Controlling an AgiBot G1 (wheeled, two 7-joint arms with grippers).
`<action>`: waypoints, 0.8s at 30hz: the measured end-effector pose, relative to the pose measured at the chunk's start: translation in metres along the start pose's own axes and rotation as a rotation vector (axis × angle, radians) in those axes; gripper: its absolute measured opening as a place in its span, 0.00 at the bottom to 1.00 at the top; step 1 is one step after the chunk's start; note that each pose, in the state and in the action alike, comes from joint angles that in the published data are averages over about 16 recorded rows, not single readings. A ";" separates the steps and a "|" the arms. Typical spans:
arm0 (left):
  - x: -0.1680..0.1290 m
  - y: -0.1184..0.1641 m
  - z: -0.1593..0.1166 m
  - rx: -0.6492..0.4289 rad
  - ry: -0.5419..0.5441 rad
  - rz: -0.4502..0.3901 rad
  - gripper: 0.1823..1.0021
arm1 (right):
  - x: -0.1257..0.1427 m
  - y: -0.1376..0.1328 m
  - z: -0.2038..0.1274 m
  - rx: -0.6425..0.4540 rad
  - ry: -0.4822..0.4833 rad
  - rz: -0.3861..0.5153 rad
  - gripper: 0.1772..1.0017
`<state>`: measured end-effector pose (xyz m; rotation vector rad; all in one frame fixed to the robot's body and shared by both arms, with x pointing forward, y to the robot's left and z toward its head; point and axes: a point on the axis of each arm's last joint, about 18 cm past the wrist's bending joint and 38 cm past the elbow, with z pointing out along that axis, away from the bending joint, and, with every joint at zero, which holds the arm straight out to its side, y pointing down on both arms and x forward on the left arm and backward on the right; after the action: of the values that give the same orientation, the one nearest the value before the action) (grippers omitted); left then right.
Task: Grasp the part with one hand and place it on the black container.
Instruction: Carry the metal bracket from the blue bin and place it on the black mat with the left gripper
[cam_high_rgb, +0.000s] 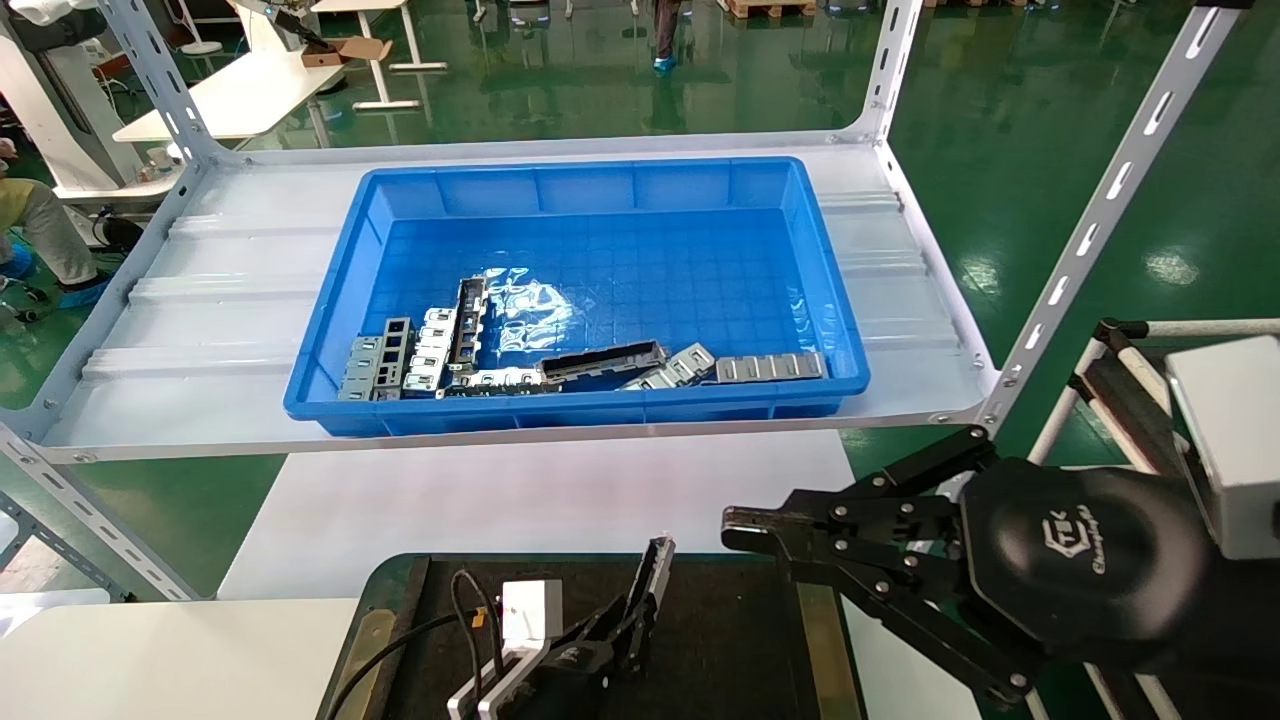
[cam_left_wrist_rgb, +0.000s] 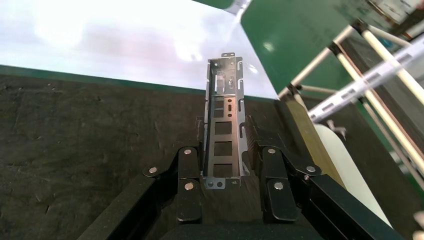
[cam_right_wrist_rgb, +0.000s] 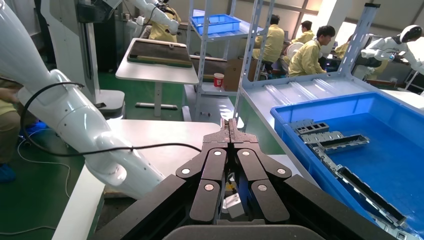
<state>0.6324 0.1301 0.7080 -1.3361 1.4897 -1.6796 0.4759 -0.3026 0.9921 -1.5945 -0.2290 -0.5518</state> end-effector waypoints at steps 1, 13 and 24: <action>0.001 0.001 0.002 0.001 -0.009 -0.010 0.21 | 0.000 0.000 0.000 0.000 0.000 0.000 0.02; 0.009 0.010 0.022 0.009 -0.067 -0.093 0.21 | 0.000 0.000 0.000 0.000 0.000 0.000 0.02; 0.010 0.025 0.027 0.004 -0.085 -0.111 0.21 | 0.000 0.000 0.000 0.000 0.000 0.000 0.02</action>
<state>0.6479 0.1034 0.6855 -1.4938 1.3859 -1.6699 0.4759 -0.3026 0.9921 -1.5945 -0.2290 -0.5518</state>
